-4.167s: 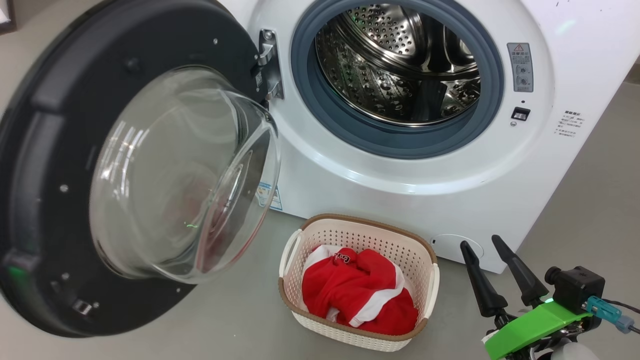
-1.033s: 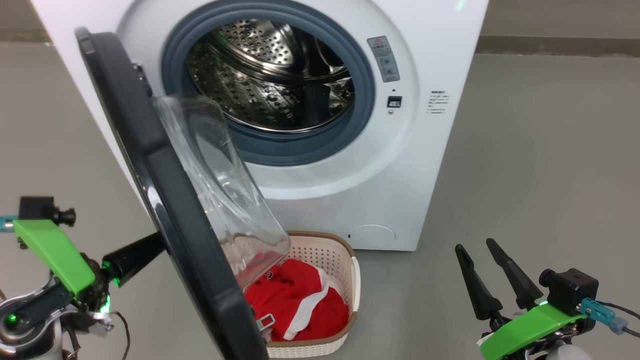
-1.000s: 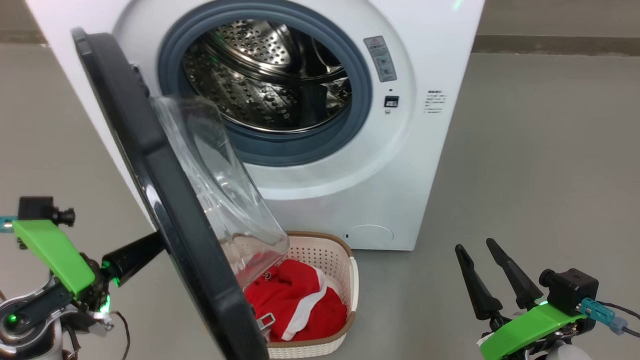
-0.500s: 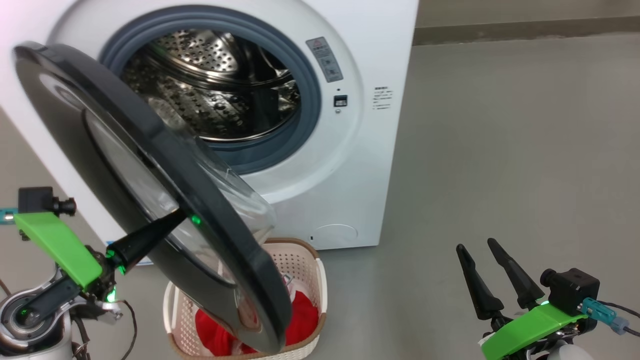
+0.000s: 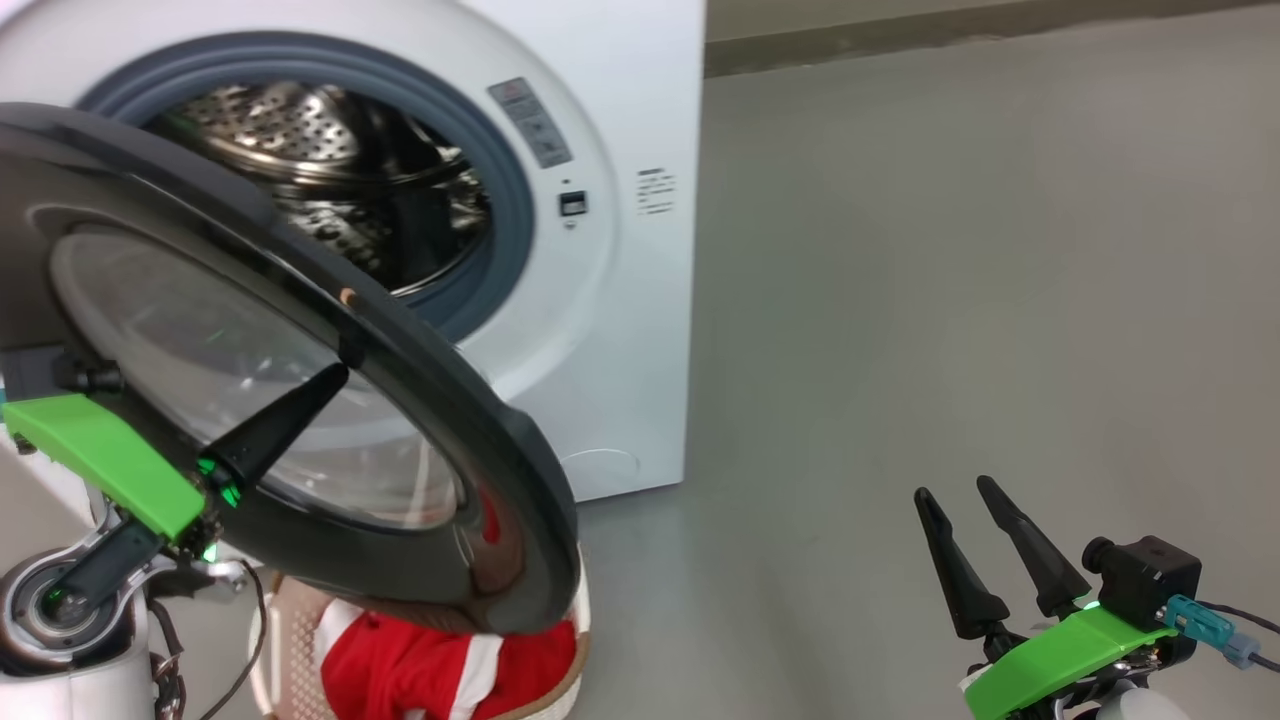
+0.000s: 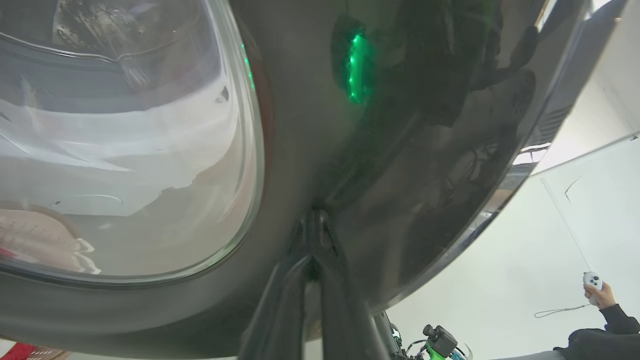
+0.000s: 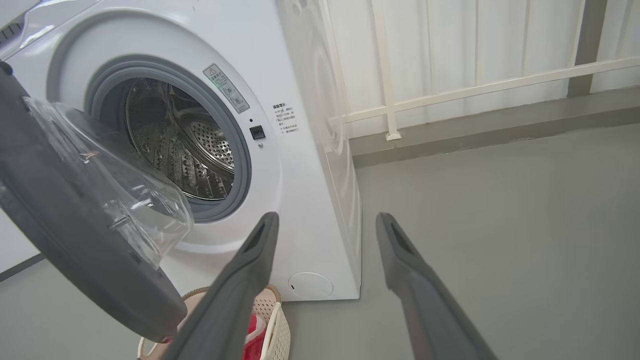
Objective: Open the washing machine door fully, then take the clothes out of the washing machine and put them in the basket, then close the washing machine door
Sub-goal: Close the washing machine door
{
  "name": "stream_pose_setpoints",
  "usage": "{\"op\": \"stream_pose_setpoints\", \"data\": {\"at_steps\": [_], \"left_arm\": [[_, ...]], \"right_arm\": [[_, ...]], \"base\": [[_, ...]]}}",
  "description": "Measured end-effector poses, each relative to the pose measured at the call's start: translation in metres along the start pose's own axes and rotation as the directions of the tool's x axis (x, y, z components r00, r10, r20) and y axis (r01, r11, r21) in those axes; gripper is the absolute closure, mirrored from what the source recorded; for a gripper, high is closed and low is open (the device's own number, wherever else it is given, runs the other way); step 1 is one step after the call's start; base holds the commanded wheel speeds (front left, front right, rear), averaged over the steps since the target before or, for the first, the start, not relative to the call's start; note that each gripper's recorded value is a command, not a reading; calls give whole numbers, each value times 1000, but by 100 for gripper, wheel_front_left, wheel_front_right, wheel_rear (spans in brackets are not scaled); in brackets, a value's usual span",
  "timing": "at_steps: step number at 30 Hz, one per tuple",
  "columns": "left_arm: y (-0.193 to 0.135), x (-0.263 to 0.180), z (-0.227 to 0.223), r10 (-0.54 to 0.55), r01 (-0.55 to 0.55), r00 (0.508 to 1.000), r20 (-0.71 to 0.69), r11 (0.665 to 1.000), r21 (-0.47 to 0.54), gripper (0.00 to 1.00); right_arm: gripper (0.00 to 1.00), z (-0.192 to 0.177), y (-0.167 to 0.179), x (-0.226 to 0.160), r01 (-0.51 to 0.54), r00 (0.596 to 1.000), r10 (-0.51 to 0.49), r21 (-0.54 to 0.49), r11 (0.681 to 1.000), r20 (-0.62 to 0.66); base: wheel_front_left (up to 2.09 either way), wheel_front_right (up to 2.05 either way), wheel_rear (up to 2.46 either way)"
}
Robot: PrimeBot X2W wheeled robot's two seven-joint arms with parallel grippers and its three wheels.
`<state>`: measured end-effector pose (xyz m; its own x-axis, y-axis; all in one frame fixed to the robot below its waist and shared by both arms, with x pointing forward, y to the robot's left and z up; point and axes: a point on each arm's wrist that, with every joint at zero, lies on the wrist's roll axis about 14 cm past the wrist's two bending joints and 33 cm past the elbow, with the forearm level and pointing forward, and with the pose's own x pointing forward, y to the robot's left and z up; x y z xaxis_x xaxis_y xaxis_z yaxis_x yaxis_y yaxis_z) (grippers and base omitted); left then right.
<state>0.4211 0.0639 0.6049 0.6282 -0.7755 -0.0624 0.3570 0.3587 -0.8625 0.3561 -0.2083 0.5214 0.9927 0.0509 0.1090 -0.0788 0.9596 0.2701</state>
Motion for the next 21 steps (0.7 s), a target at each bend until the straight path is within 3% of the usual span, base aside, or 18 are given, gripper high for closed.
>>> {"op": "stream_pose_setpoints", "data": {"at_steps": [21], "left_arm": [[21,62,12,57,-60,995,76,998,36,100]], "right_arm": [[0,7,-38,-31,131,991,-131,-17,991,11]], "base": [[0,0,0]]}}
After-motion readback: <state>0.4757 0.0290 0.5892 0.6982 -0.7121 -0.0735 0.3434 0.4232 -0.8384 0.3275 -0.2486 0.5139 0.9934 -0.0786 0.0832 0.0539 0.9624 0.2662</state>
